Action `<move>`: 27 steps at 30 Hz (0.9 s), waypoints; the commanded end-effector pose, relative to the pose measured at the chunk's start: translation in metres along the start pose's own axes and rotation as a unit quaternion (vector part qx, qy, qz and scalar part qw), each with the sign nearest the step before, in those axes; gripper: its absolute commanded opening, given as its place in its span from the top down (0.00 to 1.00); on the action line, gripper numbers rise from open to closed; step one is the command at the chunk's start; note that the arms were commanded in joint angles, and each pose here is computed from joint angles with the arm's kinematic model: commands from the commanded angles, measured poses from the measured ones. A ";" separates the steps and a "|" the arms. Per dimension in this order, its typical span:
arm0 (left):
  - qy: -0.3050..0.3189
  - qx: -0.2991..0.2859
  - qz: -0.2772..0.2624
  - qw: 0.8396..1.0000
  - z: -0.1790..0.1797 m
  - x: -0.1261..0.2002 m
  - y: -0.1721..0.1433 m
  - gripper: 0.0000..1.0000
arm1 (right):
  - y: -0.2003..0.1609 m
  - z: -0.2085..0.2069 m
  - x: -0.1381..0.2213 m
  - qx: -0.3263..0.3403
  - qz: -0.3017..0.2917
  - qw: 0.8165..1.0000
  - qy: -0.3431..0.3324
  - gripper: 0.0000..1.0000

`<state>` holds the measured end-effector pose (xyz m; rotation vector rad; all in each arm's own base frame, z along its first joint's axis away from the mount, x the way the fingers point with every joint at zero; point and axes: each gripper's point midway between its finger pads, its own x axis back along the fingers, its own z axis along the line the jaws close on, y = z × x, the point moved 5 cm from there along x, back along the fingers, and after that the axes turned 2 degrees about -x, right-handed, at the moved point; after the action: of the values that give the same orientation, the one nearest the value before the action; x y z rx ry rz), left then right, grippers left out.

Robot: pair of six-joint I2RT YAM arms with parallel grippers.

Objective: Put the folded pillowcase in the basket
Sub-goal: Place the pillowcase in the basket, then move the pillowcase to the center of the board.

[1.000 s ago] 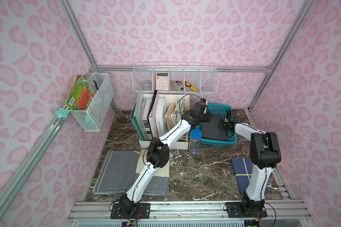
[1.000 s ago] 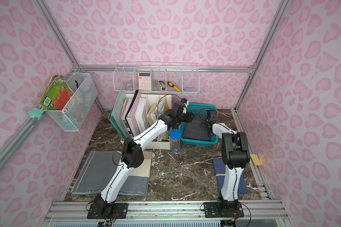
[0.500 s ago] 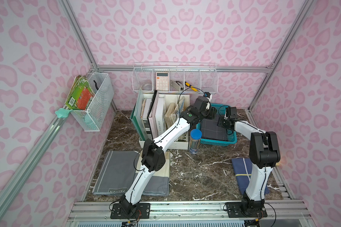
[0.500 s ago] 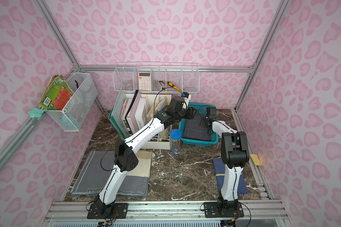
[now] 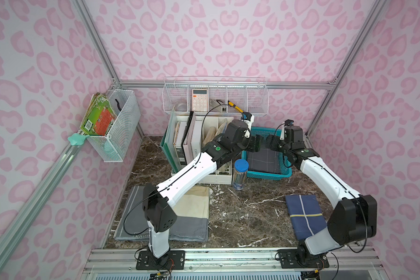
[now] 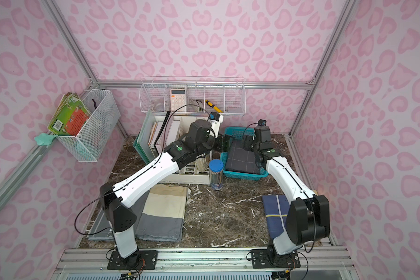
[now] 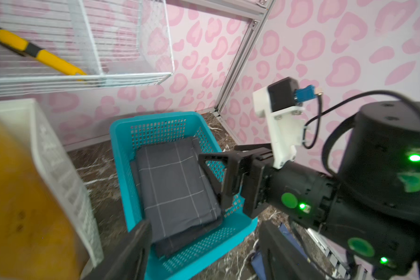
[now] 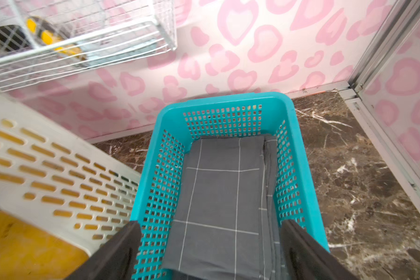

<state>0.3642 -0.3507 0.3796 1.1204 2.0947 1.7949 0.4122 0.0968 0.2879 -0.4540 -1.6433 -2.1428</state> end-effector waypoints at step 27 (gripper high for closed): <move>0.360 0.089 -0.048 0.928 0.146 0.318 -0.148 0.04 | -0.192 0.195 0.184 0.232 0.001 0.949 0.215 0.06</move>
<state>0.1709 -0.0578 0.3274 0.4305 2.6227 2.1390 0.1605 0.2896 0.2684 0.1161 -1.8192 -1.5898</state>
